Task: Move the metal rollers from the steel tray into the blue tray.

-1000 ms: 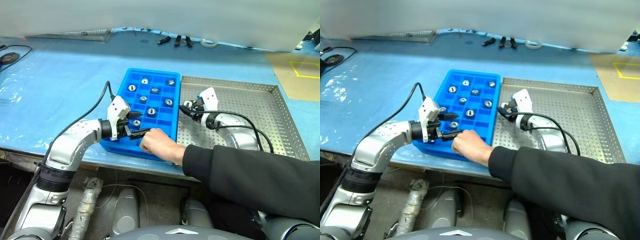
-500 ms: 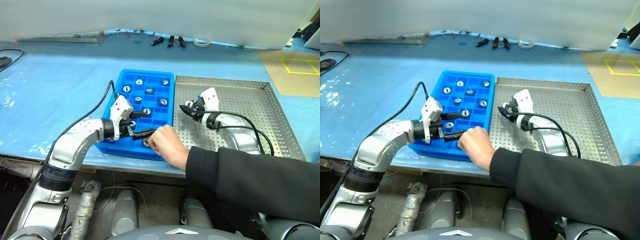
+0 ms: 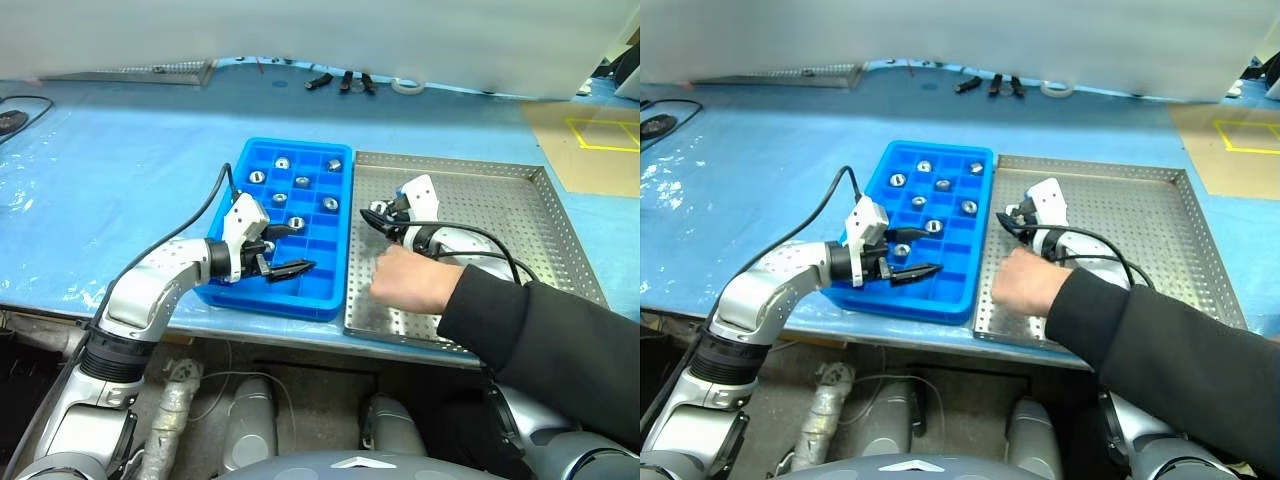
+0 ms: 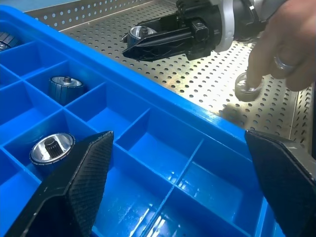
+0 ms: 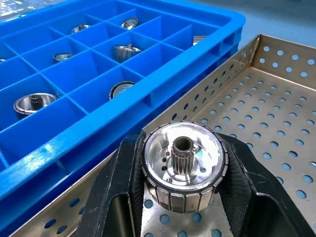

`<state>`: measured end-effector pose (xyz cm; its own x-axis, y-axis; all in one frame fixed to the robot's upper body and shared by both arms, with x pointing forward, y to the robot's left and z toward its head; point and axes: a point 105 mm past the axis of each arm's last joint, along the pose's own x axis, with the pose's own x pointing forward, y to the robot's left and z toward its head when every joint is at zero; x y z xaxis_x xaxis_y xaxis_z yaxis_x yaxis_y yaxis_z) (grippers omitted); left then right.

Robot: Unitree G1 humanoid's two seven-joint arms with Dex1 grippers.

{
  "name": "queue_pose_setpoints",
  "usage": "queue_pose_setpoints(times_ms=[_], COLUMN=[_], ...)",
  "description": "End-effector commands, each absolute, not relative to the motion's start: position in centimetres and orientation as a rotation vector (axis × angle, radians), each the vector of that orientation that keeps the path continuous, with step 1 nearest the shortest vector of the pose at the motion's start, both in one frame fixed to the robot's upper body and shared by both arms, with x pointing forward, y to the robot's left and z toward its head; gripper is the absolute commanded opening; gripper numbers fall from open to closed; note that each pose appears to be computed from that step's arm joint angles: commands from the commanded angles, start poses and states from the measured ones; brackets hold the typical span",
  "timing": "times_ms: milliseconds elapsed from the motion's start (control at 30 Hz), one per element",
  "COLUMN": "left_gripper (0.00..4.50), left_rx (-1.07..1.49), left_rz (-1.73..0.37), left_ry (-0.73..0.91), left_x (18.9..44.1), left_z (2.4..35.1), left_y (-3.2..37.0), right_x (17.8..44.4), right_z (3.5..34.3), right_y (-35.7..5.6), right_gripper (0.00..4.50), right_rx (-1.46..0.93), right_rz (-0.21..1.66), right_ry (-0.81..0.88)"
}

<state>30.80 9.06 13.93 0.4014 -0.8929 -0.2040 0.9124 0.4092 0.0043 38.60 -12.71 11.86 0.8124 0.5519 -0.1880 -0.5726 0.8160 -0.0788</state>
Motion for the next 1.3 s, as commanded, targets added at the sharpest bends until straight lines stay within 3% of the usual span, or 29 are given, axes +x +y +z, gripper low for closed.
queue_pose_setpoints(times_ms=[33, 567, 733, 1000, 1300], left_gripper=[4.5, 4.5, 4.5, 4.5, 4.5], left_rx=[0.126, 0.113, 0.103, 0.092, 0.104], left_rz=[-1.127, -1.015, -0.988, -0.971, -0.996], left_ry=[0.117, 0.131, 0.14, 0.152, 0.152], left_x=[31.1, 30.1, 29.5, 29.0, 29.0], left_z=[15.7, 15.3, 14.9, 14.6, 14.7], left_y=[9.6, 12.2, 12.3, 12.6, 12.4], right_x=[38.2, 35.2, 36.0, 33.3, 33.4], right_z=[14.8, 14.6, 14.1, 13.0, 12.4], right_y=[-11.0, -5.2, -4.7, -4.4, -4.9], right_gripper=[1.7, 1.7, 1.7, 1.7, 1.7], right_rx=[-0.135, -0.154, -0.18, -0.193, -0.218], right_rz=[0.683, 1.056, 1.047, 1.215, 1.208], right_ry=[0.058, 0.101, 0.111, 0.188, 0.216])
